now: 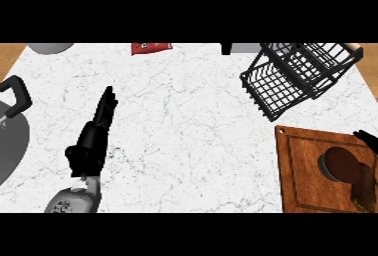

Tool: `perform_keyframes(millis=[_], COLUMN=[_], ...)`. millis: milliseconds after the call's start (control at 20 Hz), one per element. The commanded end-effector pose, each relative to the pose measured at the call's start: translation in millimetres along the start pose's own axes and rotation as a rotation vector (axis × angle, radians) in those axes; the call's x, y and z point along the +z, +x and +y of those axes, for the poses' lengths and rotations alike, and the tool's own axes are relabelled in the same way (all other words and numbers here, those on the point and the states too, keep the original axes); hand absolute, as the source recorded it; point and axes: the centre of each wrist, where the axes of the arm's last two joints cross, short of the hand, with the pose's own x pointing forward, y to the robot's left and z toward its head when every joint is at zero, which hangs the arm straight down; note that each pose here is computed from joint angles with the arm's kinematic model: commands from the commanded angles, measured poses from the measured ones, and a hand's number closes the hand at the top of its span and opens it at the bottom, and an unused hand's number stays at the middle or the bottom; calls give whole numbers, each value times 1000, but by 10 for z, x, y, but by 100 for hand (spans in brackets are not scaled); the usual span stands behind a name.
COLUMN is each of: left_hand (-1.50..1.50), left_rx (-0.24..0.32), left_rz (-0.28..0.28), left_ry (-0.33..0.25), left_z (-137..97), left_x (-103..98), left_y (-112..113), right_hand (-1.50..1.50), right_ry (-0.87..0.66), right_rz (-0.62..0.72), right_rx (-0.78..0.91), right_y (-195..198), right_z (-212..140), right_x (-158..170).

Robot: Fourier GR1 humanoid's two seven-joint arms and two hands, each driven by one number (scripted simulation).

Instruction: Pick the cupcake from the cutting board and place it in the tiered basket

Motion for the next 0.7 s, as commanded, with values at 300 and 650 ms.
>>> perform_keyframes(millis=[300,650], left_hand=[0,0], left_rx=[27,-18], left_rz=[10,5], left_ry=[4,-6], left_z=[-139,-180], left_x=[62,-89], left_y=[68,-42], right_hand=[-150,-150], right_ry=[42,37], right_rz=[15,10], right_rx=[18,-6], right_y=[122,3], right_z=[-76,183], right_x=[-175,-492])
